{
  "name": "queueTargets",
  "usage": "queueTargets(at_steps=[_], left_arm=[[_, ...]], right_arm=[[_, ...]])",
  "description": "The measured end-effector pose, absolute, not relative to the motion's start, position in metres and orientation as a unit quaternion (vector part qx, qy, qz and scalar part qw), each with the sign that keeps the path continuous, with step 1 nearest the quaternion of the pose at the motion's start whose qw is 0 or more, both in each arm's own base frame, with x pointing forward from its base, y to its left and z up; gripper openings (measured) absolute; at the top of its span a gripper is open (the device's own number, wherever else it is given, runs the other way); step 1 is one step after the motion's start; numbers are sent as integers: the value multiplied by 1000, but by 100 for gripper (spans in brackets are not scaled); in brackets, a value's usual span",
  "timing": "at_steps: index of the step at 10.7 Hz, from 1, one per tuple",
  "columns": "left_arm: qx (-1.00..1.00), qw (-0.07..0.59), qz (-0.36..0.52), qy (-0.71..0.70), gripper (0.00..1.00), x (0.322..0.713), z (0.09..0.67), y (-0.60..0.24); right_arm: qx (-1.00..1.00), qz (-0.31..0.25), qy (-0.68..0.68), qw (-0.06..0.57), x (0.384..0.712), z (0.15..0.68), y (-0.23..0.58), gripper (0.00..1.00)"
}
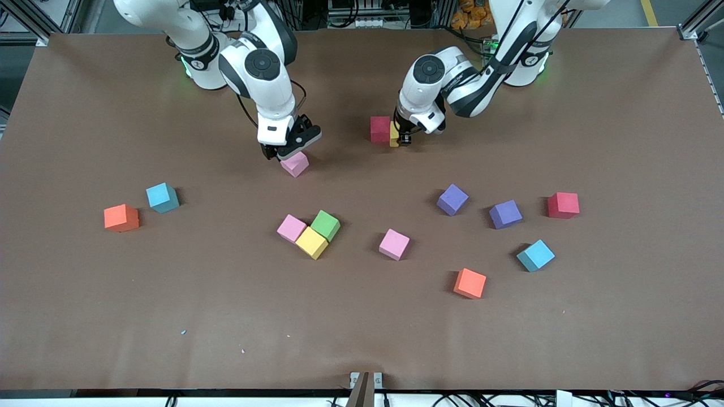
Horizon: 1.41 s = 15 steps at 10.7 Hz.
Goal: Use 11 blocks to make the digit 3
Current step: 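Lower the right gripper and grasp the pink cube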
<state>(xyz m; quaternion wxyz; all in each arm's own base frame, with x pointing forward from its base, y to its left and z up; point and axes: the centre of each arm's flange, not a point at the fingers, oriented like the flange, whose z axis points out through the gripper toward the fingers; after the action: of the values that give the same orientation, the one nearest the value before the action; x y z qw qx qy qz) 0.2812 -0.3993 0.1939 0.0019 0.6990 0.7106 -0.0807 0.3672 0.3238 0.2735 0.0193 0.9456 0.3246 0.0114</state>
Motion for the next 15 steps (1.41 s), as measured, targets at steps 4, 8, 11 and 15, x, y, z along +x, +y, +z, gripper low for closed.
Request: queueTargets(at_steps=[4,8,11,15], left_arm=[[698,1,-81,712,54,281,194,-399],[698,1,-81,712,54,281,194,-399],[698,1,-81,712,54,281,194,-399],[698,0,-80,712,54,281,194,-399]], right_arm=[[941,17,338,26,366,243,324,100],[931,28,362,31,358,230,327,100],[924,23,381,37,354,219,325,100],[917,18,397,39,354,213,322,100]])
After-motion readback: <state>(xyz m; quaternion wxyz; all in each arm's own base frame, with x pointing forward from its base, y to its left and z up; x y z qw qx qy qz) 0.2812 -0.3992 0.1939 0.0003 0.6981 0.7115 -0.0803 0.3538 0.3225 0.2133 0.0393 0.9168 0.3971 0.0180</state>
